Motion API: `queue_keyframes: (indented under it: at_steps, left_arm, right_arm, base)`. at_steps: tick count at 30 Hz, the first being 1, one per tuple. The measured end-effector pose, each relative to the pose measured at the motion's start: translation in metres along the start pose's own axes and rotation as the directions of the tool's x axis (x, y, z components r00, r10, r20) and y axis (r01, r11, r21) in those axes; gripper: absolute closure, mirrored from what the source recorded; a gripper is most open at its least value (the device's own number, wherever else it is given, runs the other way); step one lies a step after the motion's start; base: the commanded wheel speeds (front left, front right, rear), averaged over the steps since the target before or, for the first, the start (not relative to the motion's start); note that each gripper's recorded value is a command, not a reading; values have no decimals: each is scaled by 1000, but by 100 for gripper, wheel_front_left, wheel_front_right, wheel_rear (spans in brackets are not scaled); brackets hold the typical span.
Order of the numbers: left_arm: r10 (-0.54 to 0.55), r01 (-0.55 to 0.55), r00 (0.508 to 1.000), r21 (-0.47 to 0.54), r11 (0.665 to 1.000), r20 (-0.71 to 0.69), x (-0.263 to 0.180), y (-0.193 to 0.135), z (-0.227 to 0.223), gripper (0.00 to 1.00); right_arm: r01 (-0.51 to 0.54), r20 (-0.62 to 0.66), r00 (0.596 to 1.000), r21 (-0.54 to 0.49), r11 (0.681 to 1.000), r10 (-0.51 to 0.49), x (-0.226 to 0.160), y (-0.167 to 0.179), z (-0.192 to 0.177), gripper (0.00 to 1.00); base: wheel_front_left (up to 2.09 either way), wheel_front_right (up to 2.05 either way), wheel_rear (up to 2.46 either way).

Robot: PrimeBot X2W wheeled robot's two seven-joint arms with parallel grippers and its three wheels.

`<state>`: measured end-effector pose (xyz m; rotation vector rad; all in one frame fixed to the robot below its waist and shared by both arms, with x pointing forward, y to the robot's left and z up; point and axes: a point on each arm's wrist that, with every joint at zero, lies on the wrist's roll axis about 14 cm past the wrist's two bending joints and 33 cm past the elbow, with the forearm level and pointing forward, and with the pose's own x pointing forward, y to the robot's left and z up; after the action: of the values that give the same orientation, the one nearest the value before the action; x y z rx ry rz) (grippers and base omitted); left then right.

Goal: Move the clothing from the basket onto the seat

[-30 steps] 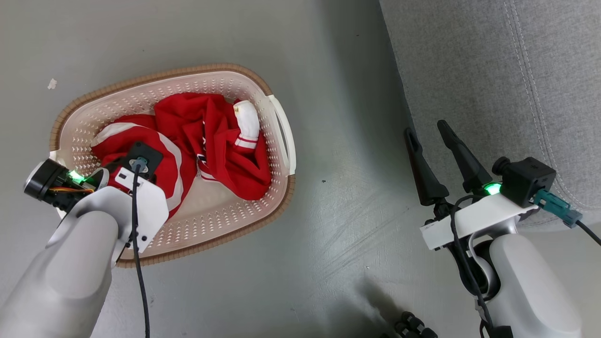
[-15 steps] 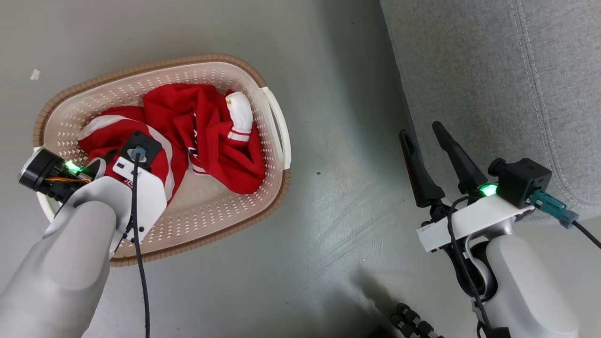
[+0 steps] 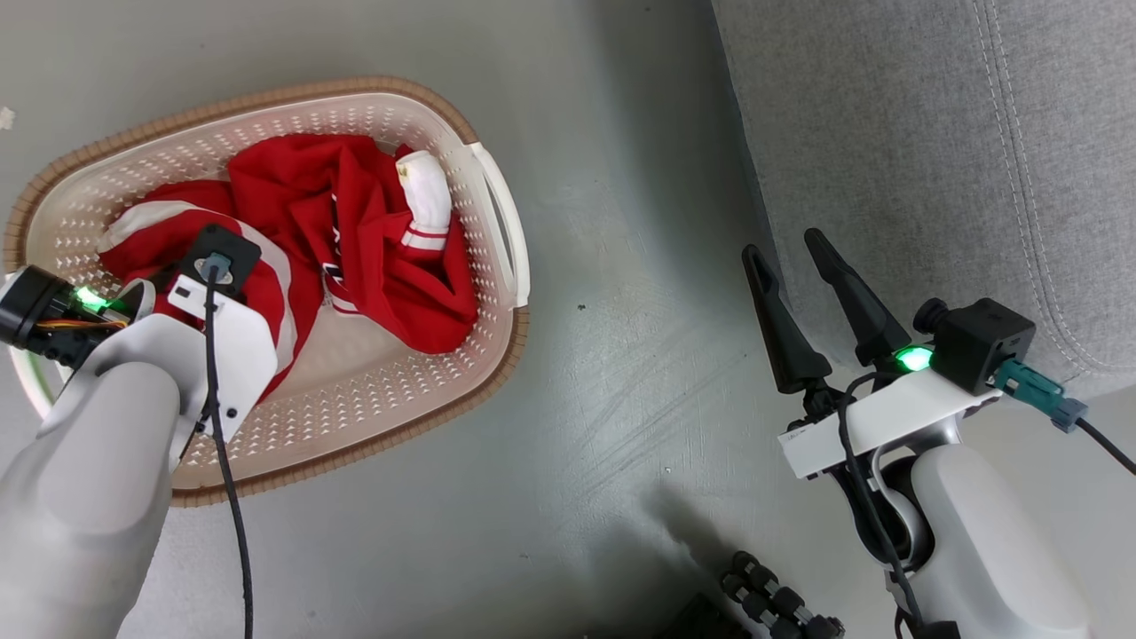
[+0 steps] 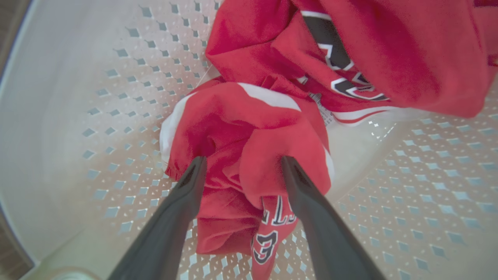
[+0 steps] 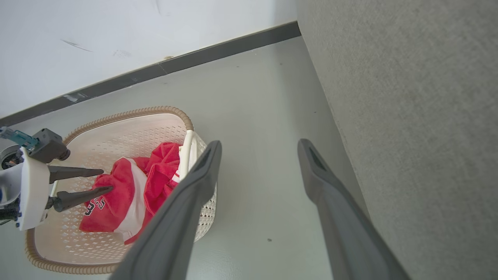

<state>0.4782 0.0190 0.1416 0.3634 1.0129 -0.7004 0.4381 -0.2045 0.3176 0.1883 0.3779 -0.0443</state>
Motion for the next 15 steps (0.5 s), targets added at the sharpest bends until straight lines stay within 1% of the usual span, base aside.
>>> queue_keyframes:
  at_steps: [12, 13, 14, 15]
  left_arm:
    - [-10, 9, 1000, -44, 999, -24, 17, 2, -14, 0]
    - [-13, 12, 1000, -53, 999, -22, 18, 2, -13, 6]
    - [-14, 13, 1000, -57, 998, -16, 20, 2, -11, 22]
    - [-14, 14, 1000, -64, 998, -11, 21, 2, -9, 53]
  right_arm:
    - [-1, -17, 1000, -6, 1000, 0, 7, -2, -8, 0]
    - [-1, -17, 1000, -7, 1000, 1, 8, -2, -8, 0]
    - [-1, -17, 1000, -8, 1000, 1, 9, -2, -9, 0]
    - [-1, -17, 1000, -9, 1000, 1, 10, -3, -9, 0]
  base:
    - [0, 0, 0]
    - [0, 0, 0]
    - [0, 0, 0]
    - [0, 0, 0]
